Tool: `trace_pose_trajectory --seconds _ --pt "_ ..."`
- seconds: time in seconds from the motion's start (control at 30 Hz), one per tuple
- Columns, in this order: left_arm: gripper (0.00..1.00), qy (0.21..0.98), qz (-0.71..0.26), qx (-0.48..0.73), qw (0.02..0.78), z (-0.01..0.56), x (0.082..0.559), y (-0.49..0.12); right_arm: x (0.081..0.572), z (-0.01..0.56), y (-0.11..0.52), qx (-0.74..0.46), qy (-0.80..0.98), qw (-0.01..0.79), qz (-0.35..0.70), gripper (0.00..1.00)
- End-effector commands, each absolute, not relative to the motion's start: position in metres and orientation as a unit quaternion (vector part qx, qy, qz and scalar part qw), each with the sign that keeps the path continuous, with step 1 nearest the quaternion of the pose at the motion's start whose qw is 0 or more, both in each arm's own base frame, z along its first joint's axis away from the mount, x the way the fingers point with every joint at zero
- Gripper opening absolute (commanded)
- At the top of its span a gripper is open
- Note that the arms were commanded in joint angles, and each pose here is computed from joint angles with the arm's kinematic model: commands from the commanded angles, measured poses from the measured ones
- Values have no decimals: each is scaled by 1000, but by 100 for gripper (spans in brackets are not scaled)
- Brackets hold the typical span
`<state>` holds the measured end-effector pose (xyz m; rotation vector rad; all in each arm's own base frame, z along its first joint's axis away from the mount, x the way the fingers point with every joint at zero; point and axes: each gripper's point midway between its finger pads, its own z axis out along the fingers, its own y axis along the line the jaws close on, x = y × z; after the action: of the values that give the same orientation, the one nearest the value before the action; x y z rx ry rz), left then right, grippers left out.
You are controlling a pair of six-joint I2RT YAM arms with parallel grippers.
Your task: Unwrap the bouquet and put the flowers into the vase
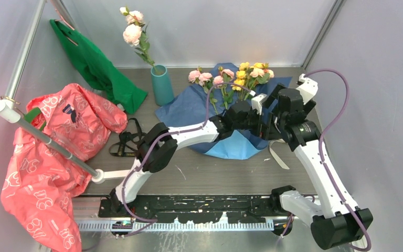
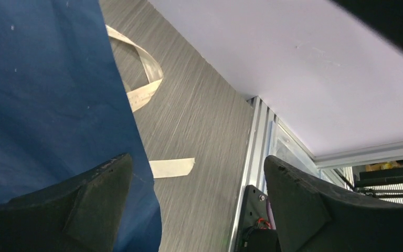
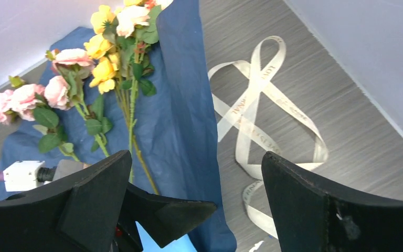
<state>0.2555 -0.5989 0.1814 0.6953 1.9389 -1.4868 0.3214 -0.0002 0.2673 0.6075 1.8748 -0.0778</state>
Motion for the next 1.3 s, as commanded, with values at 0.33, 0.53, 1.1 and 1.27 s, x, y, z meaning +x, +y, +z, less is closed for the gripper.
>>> trace_pose_trajectory --seconds 0.33,0.53,1.1,1.27 --pt "96 723 -501 366 305 161 200 -546 355 262 22 220 818 531 -6 100" --pt "96 723 -453 359 379 188 192 -476 388 193 46 205 863 459 51 100" --pt "97 787 -324 253 461 184 241 -402 326 86 122 121 931 331 99 100" --pt "97 793 -313 193 486 196 269 -383 282 90 142 95 932 330 113 100"
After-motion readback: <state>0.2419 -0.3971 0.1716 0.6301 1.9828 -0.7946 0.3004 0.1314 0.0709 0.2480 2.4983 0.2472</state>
